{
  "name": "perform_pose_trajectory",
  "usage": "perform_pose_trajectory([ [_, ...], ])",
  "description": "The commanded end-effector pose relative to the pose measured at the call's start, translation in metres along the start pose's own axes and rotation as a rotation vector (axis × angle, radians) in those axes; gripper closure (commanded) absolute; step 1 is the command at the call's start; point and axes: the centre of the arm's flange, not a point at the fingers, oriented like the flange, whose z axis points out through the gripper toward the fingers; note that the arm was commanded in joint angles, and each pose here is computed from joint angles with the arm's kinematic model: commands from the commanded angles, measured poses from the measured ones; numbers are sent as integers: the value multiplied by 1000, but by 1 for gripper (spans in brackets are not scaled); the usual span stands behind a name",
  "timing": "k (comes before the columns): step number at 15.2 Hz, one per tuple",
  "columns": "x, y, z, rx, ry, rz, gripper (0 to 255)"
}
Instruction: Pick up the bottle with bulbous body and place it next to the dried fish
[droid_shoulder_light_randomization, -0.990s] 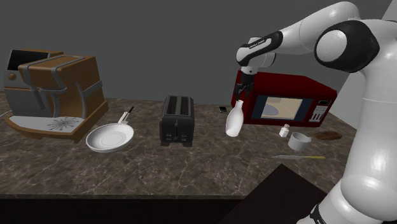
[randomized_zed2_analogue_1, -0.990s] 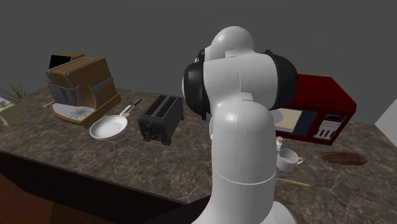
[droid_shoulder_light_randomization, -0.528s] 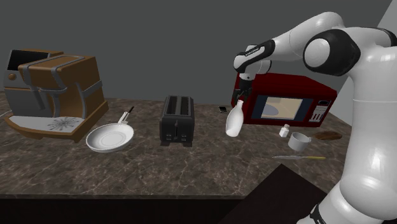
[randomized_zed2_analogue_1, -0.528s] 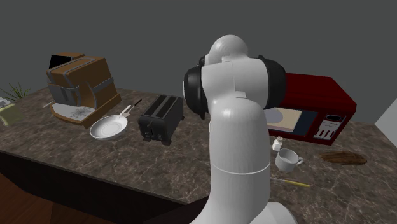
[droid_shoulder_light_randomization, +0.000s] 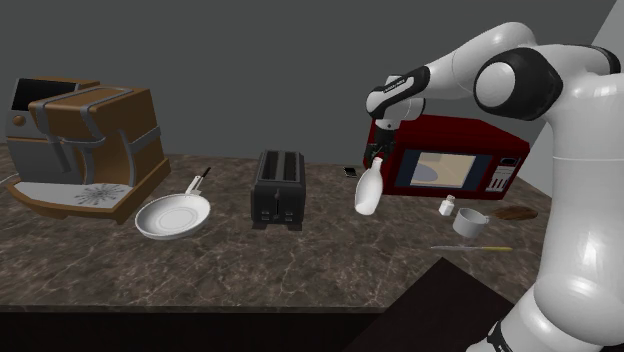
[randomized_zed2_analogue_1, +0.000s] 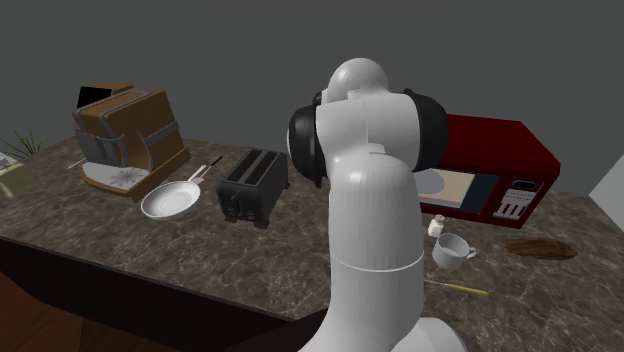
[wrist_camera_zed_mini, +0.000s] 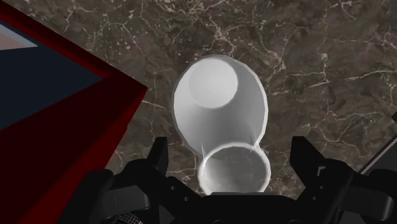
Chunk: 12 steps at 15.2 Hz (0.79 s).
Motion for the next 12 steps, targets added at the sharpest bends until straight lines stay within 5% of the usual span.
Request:
perform_pose_trajectory([
  [1,0,0,0,0,0,0,0],
  [2,0,0,0,0,0,0,255],
  [12,0,0,-5,0,0,0,255],
])
